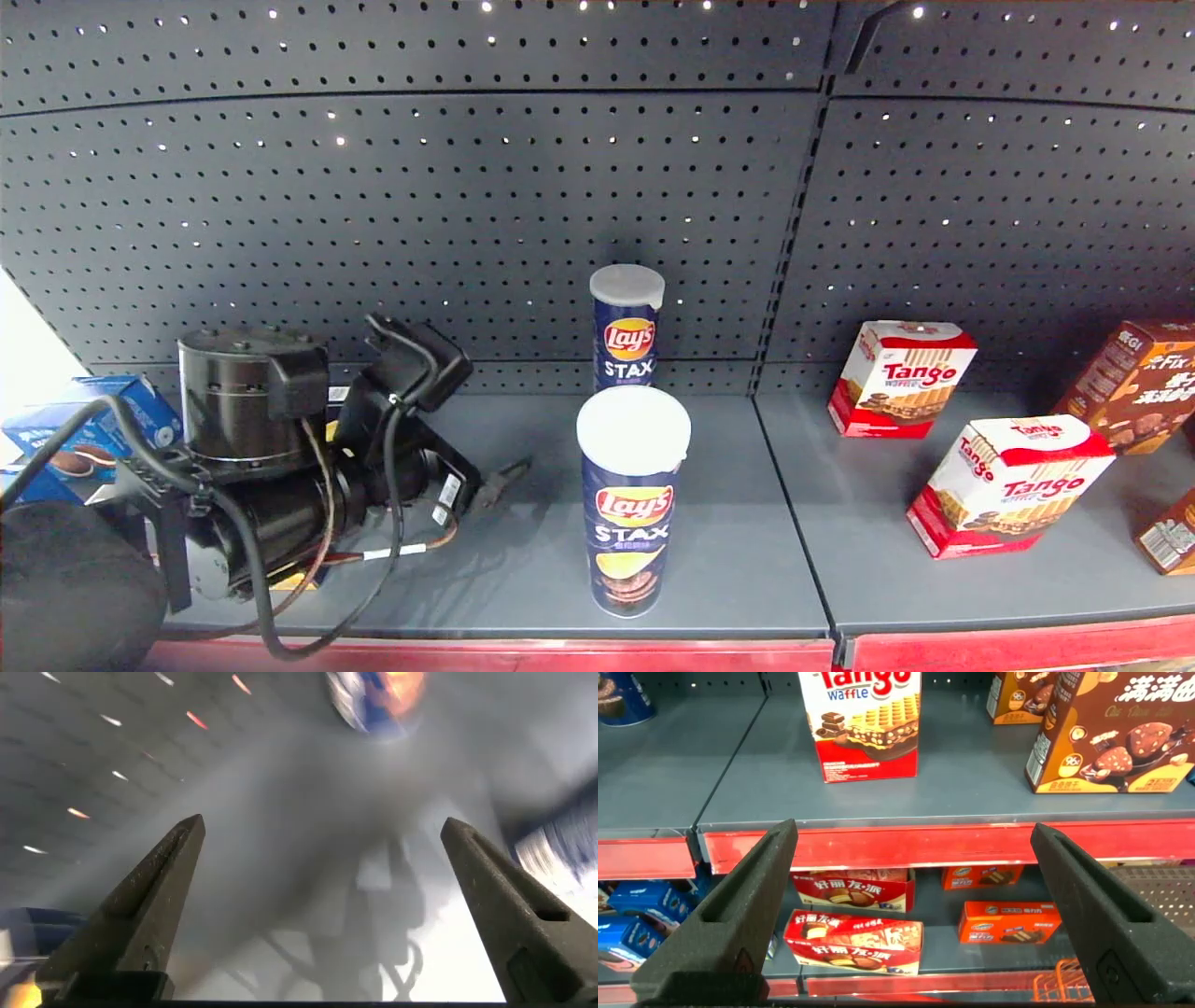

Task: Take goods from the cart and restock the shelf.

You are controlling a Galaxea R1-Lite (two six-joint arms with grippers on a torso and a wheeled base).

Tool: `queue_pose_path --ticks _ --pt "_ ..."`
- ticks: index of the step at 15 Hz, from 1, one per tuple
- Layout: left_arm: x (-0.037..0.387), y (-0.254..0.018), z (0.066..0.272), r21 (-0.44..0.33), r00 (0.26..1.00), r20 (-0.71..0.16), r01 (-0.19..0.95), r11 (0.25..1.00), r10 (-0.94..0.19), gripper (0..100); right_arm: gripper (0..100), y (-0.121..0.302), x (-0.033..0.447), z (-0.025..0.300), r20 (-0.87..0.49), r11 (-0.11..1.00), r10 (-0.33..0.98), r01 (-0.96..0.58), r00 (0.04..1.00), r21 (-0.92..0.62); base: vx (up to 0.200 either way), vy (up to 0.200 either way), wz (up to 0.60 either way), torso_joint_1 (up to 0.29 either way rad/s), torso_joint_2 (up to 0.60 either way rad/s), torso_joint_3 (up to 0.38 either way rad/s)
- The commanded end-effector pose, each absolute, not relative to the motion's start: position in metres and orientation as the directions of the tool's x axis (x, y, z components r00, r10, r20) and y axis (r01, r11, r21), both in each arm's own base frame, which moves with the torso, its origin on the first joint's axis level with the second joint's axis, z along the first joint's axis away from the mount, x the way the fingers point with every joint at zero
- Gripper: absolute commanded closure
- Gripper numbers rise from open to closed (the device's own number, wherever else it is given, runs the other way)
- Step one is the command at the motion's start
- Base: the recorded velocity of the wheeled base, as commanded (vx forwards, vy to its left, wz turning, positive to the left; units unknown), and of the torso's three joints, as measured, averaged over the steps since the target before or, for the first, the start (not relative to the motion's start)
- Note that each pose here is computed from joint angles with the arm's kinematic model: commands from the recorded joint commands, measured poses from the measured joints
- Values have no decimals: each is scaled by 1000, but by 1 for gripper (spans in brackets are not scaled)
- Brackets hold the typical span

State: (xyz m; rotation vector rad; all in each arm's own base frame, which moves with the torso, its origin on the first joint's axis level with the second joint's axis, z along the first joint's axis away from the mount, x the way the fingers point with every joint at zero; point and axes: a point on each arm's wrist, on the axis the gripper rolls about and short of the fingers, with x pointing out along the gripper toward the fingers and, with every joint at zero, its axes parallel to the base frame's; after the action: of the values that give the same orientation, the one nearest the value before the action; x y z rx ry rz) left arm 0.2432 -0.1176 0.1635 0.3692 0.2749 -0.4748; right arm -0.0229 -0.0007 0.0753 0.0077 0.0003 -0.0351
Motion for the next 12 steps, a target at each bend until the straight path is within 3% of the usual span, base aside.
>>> queue_pose_path --ticks 1,5,9,10,12 --pt "239 -91 214 289 937 -145 347 892 -317 0 0 -1 -23 75 -2 999 -35 35 999 8 0 0 0 0 0 0" --pt "195 -54 249 284 973 12 220 933 -233 0 0 -1 -23 75 -2 999 -35 35 999 8 0 0 0 0 0 0" --pt "133 -26 261 261 986 143 50 964 -90 0 0 -1 -23 75 -2 999 -35 35 999 8 0 0 0 0 0 0" --pt "92 -13 266 218 969 247 -54 974 -2 0 0 -1 -23 75 -2 999 -35 35 999 8 0 0 0 0 0 0" --pt "46 -3 253 206 949 312 -110 972 41 0 0 -1 -23 75 -2 999 -35 35 999 8 0 0 0 0 0 0"
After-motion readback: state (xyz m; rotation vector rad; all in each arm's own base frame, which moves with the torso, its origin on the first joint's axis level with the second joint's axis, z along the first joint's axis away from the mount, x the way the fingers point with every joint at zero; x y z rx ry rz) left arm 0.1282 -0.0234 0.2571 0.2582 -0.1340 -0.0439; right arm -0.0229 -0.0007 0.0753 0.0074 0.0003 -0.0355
